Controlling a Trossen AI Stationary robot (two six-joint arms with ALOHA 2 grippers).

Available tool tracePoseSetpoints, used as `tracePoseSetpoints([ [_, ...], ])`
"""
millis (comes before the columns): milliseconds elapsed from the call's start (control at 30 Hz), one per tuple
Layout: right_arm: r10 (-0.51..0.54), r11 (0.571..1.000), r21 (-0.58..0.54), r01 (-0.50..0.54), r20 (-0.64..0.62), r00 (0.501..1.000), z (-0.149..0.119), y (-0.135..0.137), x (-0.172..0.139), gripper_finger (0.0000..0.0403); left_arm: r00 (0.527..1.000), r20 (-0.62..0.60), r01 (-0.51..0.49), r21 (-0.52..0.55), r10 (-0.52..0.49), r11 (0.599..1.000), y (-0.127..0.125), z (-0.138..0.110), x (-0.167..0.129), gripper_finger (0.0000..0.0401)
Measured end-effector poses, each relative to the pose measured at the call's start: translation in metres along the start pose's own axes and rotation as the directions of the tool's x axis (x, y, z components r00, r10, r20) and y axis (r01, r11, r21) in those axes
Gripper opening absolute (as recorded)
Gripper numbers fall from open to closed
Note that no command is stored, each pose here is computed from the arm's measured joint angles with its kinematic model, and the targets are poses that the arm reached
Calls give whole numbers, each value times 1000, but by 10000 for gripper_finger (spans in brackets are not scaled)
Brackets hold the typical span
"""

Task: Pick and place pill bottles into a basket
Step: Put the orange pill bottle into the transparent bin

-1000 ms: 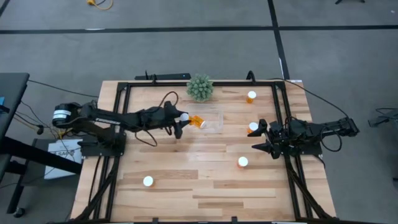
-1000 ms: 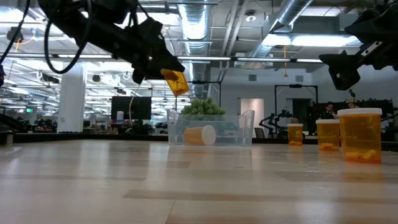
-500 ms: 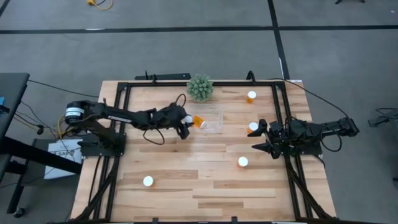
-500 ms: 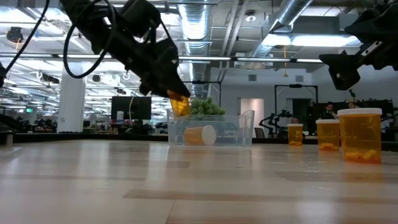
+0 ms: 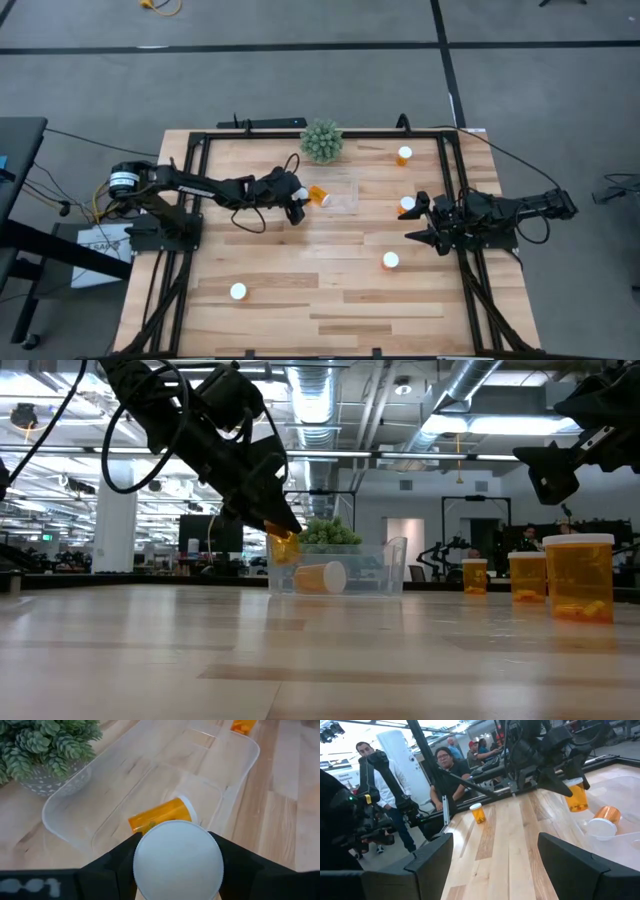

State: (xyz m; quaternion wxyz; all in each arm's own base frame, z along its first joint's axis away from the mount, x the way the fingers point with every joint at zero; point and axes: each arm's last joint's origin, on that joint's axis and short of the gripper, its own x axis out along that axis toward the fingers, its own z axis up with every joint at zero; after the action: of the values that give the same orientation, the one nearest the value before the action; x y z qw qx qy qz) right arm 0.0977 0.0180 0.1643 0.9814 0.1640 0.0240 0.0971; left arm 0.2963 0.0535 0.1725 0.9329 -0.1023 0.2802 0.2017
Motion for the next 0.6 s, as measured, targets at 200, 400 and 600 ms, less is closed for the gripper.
tracePoseSetpoints([
  [200,0,1000,0,0,0,1000,0,0,0,286,1000,7,1,-26,-1,1000,0,1,0,206],
  [400,0,1000,0,0,0,1000,0,0,0,286,1000,25,7,-60,-5,998,0,2,0,231],
  [600,0,1000,0,0,0,1000,0,0,0,286,999,54,11,-121,-4,993,-1,5,0,250],
])
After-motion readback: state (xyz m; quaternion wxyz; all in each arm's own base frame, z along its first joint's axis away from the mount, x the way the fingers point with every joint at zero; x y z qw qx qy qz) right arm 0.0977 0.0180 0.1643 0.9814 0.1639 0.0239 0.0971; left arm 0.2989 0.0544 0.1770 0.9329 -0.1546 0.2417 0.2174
